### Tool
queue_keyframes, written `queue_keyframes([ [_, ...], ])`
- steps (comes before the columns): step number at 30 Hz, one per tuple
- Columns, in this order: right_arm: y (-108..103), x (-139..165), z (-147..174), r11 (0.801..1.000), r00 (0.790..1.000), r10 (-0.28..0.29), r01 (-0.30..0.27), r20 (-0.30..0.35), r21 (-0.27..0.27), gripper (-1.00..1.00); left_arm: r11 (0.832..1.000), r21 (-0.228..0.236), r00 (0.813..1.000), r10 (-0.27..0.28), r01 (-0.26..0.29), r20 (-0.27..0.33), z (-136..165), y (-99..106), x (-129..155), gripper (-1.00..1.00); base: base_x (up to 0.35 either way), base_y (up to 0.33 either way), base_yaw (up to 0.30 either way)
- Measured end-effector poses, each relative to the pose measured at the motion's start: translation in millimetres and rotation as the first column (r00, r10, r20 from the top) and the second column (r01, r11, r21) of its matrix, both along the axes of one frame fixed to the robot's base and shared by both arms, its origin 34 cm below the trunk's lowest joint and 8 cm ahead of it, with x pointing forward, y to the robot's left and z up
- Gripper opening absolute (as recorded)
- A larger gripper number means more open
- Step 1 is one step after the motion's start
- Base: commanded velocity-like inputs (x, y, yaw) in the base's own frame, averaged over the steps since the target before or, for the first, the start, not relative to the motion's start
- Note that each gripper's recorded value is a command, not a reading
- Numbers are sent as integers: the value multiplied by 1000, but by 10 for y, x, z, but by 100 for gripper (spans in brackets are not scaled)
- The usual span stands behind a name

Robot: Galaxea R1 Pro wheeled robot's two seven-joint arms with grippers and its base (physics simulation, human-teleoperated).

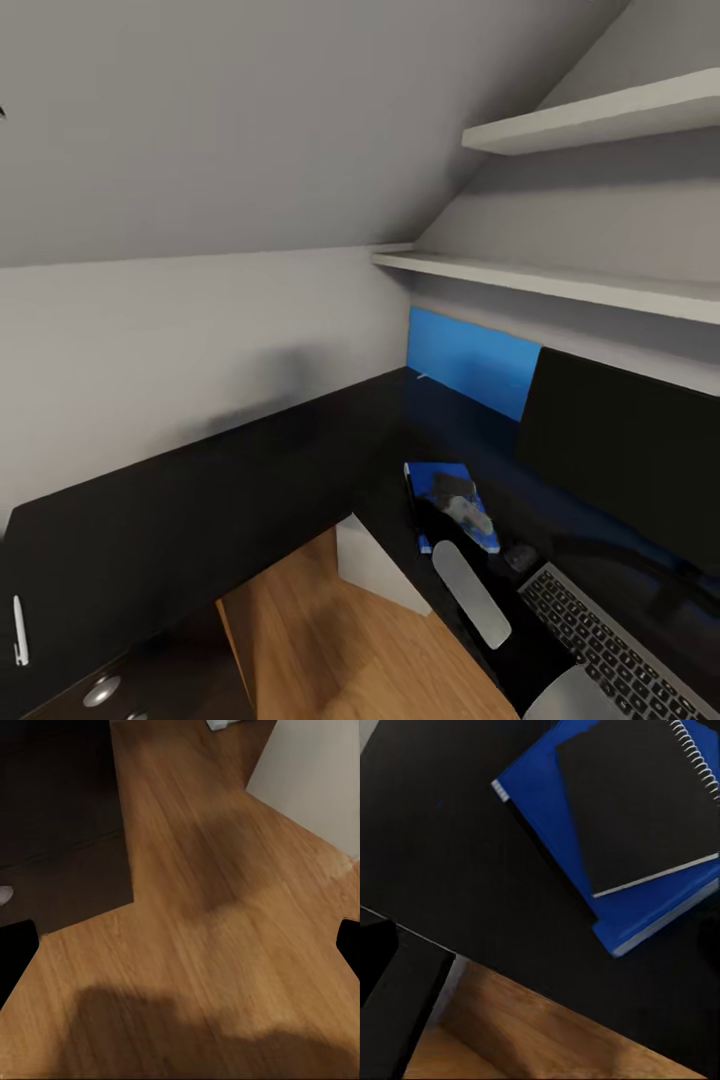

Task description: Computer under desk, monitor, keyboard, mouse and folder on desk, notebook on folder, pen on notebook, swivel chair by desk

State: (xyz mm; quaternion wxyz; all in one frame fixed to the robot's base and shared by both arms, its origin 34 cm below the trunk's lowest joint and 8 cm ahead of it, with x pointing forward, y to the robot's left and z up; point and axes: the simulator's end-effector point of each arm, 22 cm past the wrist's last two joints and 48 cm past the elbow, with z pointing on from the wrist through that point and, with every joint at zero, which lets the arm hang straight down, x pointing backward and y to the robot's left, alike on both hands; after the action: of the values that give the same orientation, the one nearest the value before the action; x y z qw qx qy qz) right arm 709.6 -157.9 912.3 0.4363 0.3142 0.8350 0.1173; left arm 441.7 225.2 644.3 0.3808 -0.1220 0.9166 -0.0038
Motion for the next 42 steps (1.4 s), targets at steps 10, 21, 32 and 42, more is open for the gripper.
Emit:
queue_keyframes([
  [10,387,-273,105,972,982,85,-120,-171,-204,100,1000,0,995,-22,22,-96,-12,28,-148,100,0,0,0],
  [21,791,-354,587,941,970,207,-233,-129,-246,100,983,88,962,174,-159,-210,-101,1104,-515,100,0,0,1],
  [32,1324,-617,680,871,933,343,-358,-105,-337,100,967,70,939,253,-244,-232,-114,1296,-830,100,0,0,180],
  [42,1436,-715,620,836,914,389,-404,-119,-372,100,963,90,935,269,-254,-230,-121,1344,-950,100,0,0,254],
])
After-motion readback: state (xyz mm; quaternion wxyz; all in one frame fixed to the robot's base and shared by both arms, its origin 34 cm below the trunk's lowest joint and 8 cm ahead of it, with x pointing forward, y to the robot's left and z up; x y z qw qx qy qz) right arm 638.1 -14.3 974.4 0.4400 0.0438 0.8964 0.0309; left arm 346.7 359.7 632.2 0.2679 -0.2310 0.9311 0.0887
